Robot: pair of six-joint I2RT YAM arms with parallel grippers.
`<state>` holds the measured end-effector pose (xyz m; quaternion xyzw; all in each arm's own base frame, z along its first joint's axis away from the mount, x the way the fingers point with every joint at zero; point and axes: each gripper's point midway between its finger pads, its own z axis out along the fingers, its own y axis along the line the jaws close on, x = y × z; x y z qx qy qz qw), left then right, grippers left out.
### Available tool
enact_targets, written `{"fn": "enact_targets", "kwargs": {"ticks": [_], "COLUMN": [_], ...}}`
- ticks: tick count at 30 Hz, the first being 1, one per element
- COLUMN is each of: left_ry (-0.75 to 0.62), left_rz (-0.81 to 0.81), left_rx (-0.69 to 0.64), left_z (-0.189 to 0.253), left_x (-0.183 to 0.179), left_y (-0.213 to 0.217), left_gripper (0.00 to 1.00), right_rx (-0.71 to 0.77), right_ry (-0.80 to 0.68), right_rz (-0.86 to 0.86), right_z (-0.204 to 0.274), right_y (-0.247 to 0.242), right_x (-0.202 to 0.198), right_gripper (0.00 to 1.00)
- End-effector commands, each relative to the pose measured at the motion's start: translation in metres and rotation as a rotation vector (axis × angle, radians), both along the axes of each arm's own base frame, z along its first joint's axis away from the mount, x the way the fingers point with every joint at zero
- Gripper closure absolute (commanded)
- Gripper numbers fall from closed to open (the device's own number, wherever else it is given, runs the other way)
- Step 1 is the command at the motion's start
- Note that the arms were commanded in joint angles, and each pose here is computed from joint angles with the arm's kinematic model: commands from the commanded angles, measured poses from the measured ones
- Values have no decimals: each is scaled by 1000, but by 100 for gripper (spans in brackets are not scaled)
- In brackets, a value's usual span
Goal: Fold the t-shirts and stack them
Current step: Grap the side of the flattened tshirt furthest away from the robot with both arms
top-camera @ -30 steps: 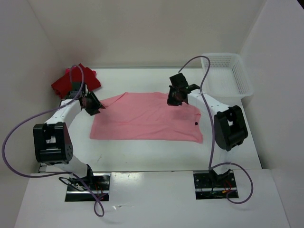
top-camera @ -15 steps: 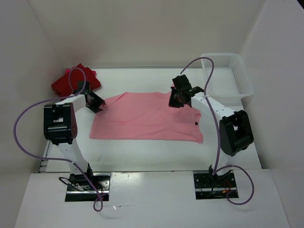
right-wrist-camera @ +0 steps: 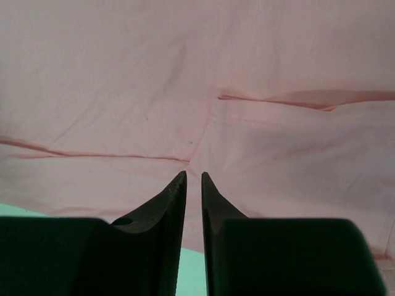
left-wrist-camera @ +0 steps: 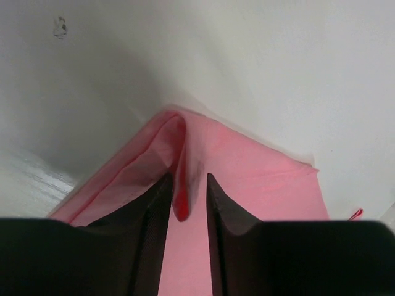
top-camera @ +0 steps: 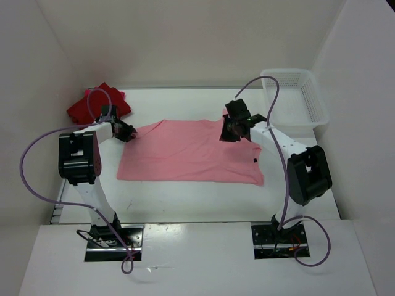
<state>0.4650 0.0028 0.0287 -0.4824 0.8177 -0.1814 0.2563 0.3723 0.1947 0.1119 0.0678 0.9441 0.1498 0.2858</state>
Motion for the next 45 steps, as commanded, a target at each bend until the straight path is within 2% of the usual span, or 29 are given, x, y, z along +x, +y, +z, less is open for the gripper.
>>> {"fn": "enact_targets", "kwargs": {"ticks": [1, 7, 8, 11, 12, 14, 15, 16, 20, 24, 25, 26, 36, 45], "left_ry": [-65, -106, -116, -115, -117, -119, -120, -129, -142, -136, -136, -136, -127, -130], "left_rz": [11, -4, -13, -39, -39, -47, -53, -53, -68, -85, -85, -85, -83, -89], "left_rx": [-24, -20, -11, -4, -3, 4, -3, -2, 0, 13, 13, 13, -1, -8], "left_z": [17, 36, 39, 44, 47, 50, 50, 53, 58, 63, 62, 62, 55, 56], "left_x": [15, 15, 17, 16, 17, 18, 18, 20, 23, 26, 29, 29, 30, 32], "left_y": [-2, -3, -3, -4, -4, -3, -5, -5, -6, -5, -4, -4, -6, -7], "left_gripper": [65, 82, 84, 89, 89, 91, 93, 95, 97, 100, 100, 100, 100, 100], "right_rx": [-8, -57, -87, -114, -127, -138, -153, -141, -175, -219, -219, -230, -258, -264], "right_ry": [-106, -190, -167, -203, -174, -206, -187, -218, -241, -220, -240, -211, -201, -111], "right_rz": [-18, -85, -100, -159, -156, -192, -196, -212, -202, -196, -191, -186, -143, -101], "right_z": [25, 34, 16, 16, -4, 0, -16, -5, -12, -31, -18, -37, -46, -85], "right_y": [-2, -13, -15, -31, -29, -42, -42, -45, -48, -50, -49, -48, -48, -42], "right_x": [38, 102, 110, 146, 151, 175, 181, 195, 225, 253, 260, 261, 261, 243], "right_gripper": [78, 66, 66, 65, 65, 62, 60, 58, 53, 53, 53, 53, 54, 56]}}
